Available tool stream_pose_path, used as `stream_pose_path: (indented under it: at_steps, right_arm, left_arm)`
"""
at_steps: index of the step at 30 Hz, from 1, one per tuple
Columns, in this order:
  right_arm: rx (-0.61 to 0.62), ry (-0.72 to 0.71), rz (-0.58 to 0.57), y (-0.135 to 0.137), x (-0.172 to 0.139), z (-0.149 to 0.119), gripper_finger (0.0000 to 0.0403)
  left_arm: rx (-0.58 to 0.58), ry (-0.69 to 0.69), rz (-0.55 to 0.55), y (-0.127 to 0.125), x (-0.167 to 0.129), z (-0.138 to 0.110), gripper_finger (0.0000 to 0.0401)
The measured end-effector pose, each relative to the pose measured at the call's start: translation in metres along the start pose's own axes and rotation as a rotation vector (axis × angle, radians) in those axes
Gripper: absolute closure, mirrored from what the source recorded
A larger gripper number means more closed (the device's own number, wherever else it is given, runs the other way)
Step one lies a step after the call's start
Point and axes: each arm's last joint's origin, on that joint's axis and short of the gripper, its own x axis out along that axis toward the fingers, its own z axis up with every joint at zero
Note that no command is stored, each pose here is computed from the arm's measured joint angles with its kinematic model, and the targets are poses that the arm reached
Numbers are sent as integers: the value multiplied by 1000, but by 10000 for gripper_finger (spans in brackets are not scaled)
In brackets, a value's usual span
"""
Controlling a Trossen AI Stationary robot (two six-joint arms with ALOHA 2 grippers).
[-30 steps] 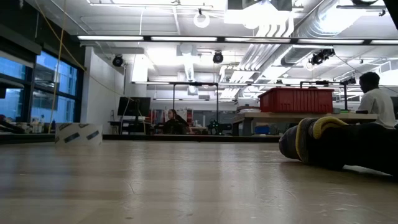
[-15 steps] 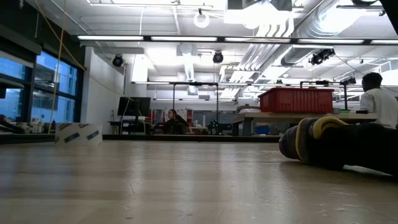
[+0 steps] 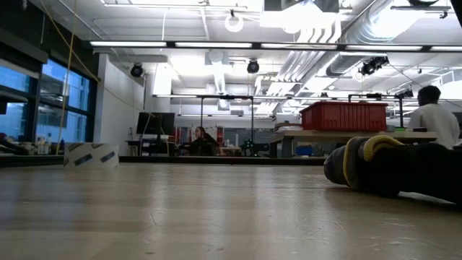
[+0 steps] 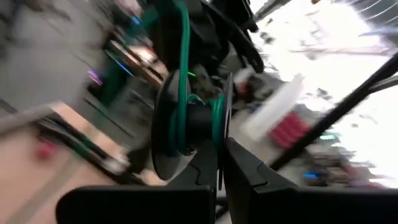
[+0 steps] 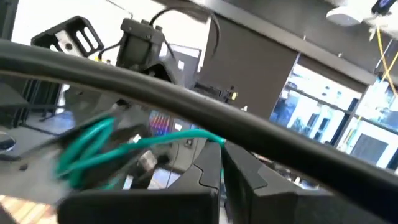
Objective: Coil cords
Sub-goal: Coil the green wire on the spool
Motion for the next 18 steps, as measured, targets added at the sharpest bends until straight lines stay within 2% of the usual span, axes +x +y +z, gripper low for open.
stream_pose_path:
  at_steps: [6,12,18]
  right_arm:
    - [51,36,7,0,-7,3,403]
    - [138,53,35,2,-9,3,403]
    - [150,56,62,10,-9,5,403]
  left_arm:
    - [273,-91,132,4,-9,7,400]
    - [545,-199,116,-3,-8,16,396]
    - [767,-244,126,-7,-4,19,394]
